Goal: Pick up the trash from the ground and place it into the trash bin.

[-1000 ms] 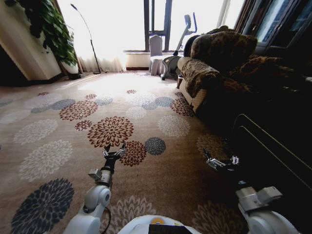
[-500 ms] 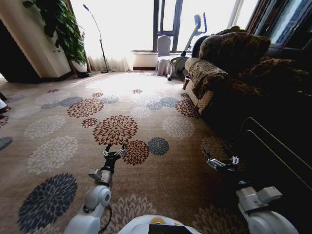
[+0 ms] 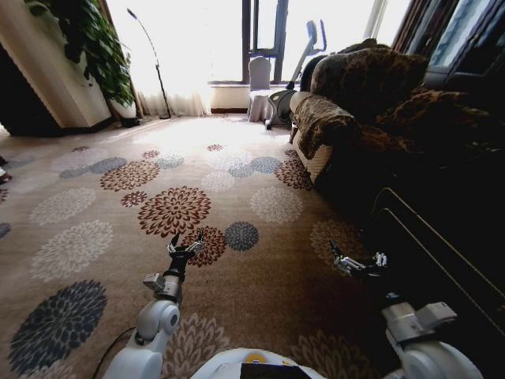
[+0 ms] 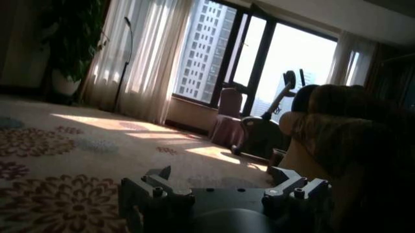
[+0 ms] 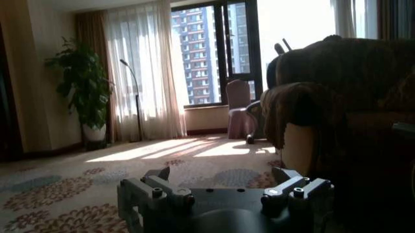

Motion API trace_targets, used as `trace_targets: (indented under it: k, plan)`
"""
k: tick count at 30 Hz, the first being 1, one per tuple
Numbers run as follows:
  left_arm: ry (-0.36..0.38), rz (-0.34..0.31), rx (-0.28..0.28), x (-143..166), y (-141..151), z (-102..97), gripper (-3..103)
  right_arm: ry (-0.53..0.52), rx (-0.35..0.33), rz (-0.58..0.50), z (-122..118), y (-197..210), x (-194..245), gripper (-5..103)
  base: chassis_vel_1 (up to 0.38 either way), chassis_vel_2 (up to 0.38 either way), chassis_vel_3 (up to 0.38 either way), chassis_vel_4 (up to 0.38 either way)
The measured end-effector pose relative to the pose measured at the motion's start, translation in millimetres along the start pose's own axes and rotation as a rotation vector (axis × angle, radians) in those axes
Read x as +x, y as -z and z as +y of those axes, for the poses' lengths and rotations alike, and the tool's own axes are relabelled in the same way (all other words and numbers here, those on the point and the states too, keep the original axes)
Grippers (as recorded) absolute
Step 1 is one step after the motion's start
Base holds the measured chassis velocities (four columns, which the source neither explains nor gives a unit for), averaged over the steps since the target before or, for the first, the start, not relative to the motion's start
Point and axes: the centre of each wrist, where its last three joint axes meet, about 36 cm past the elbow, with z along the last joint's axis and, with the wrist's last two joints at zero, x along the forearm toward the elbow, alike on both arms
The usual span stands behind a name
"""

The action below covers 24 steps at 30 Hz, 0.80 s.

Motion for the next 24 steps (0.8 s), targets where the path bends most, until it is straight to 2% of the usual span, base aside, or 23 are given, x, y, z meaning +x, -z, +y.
trace_targets:
  k: [10, 15, 24]
  plan:
    - [0.001, 0.0, 0.0, 0.0, 0.1, 0.2, 100, 0.0, 0.0, 0.0, 0.1, 0.0, 0.0, 100, 0.122, -0.072, -0.116, 0.081]
    - [0.0, 0.0, 0.0, 0.0, 0.1, 0.1, 100, 0.0, 0.0, 0.0, 0.1, 0.0, 0.0, 100, 0.197, -0.213, -0.194, 0.24]
    - [0.0, 0.0, 0.0, 0.0, 0.1, 0.1, 100, 0.001, 0.0, 0.0, 0.1, 0.0, 0.0, 100, 0.297, -0.297, -0.314, 0.304]
